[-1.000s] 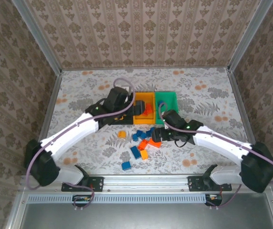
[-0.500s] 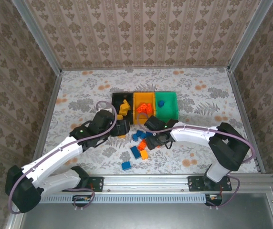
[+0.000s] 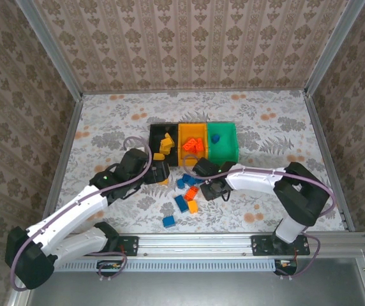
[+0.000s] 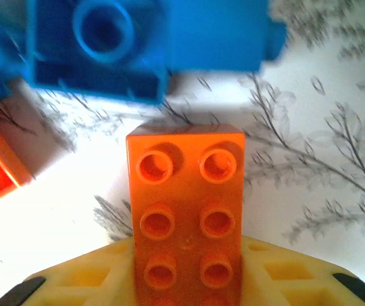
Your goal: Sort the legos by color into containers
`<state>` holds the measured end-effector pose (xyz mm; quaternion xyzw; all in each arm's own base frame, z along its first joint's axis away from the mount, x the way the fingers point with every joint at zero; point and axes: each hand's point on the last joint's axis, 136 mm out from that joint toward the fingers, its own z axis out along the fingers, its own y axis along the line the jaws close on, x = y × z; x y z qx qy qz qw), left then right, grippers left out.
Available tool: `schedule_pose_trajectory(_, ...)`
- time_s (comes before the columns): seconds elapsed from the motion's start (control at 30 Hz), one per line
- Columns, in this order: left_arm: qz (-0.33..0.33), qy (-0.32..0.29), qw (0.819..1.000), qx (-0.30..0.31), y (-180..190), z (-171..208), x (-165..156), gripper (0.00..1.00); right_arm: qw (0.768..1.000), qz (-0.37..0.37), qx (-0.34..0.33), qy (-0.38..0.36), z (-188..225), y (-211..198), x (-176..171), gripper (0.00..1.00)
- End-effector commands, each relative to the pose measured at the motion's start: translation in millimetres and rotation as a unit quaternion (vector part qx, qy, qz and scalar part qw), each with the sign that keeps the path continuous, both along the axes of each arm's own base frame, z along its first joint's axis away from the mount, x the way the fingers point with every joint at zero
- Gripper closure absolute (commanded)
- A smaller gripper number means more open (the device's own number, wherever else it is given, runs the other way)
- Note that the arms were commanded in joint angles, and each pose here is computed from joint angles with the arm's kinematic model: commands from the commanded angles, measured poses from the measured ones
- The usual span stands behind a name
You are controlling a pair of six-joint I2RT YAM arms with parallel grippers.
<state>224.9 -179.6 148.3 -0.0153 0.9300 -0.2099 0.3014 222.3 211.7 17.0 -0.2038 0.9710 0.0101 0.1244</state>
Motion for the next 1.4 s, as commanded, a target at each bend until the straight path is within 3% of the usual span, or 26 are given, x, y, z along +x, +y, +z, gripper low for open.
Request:
schedule_pose_trajectory(0.0,0.013,0.011,1.000,0.010,9,-8,-4,0.00,0.999,-0.031,0.000,-0.010,15,-19,-9,0.64)
schedule_pose_trajectory(0.3,0.019,0.019,1.000,0.014,18,-20,-11,0.00,0.992,-0.040,0.087,-0.081,106,-15,-3,0.66)
schedule_pose_trajectory(0.53,0.026,0.029,0.999,0.013,26,-31,-21,0.00,0.979,-0.035,0.145,-0.142,171,29,50,0.66)
schedule_pose_trajectory(0.63,0.026,0.036,0.999,0.008,26,-34,-24,0.00,0.976,-0.050,0.146,-0.152,173,48,88,0.66)
schedule_pose_trajectory(0.83,0.023,0.041,0.999,0.006,25,-37,-27,0.00,0.977,-0.107,0.127,-0.130,138,63,159,0.65)
schedule_pose_trajectory(1.03,0.019,0.045,0.999,0.007,24,-42,-30,0.00,0.979,-0.132,0.102,-0.121,112,71,197,0.62)
schedule_pose_trajectory(1.13,0.015,0.052,0.998,0.008,22,-45,-32,0.00,0.978,-0.144,0.092,-0.117,106,72,203,0.55)
schedule_pose_trajectory(1.27,0.002,0.058,0.998,0.016,18,-48,-37,0.00,0.976,-0.148,0.109,-0.115,110,78,203,0.29)
schedule_pose_trajectory(1.37,-0.019,0.060,0.998,0.023,11,-47,-41,0.00,0.973,-0.149,0.123,-0.125,122,78,201,0.19)
